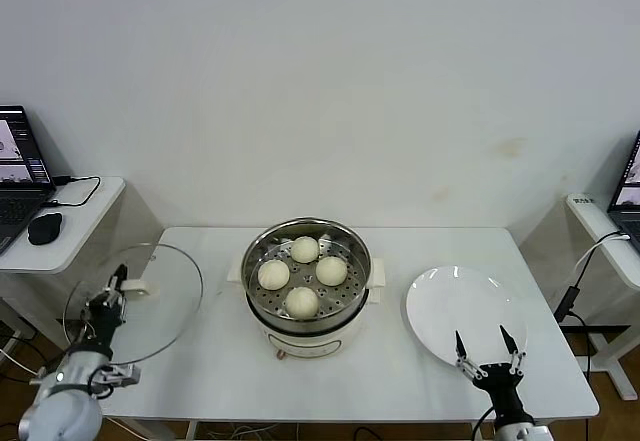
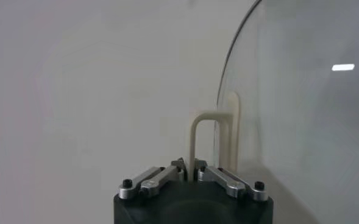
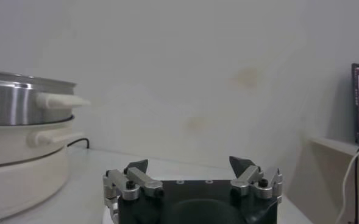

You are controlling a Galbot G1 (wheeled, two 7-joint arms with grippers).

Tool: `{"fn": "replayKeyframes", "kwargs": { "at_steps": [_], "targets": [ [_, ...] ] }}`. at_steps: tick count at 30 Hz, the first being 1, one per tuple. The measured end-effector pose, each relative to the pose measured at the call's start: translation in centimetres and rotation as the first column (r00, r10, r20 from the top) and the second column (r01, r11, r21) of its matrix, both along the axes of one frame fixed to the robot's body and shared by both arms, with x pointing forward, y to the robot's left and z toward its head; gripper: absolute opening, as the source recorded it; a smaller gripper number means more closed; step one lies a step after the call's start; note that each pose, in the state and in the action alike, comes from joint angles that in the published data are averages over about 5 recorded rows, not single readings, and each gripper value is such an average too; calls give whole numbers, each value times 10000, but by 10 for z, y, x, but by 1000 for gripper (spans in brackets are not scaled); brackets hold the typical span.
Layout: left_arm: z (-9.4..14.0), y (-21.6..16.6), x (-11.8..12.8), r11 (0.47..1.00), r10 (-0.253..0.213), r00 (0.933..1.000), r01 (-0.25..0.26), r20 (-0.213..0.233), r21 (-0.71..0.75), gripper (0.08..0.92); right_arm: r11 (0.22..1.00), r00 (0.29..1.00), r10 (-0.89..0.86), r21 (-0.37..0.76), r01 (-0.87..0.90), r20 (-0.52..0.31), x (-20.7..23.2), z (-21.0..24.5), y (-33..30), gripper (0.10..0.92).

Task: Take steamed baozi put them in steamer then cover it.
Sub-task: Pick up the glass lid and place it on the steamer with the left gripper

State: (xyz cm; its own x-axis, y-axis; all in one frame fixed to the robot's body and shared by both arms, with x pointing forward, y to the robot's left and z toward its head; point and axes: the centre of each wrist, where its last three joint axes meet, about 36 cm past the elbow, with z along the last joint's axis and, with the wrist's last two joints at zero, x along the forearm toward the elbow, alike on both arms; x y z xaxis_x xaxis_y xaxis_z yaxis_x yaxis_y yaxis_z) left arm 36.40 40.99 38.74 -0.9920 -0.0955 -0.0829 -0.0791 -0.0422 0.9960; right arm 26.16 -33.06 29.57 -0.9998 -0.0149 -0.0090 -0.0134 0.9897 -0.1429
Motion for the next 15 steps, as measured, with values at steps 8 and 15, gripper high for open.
{"fn": "replayKeyframes", "kwargs": {
  "at_steps": [8,15],
  "targets": [
    [56,-46,10,9968,-193,9998,196,46,-769,146,9999,10000,26,-127,-26,-54,-1,-7,8,823],
    [73,-102,27,9896,-758,9968,722,-250,-1243,146,9992,9999,42,-404,-47,-126,2,-15,19,823]
  ]
}}
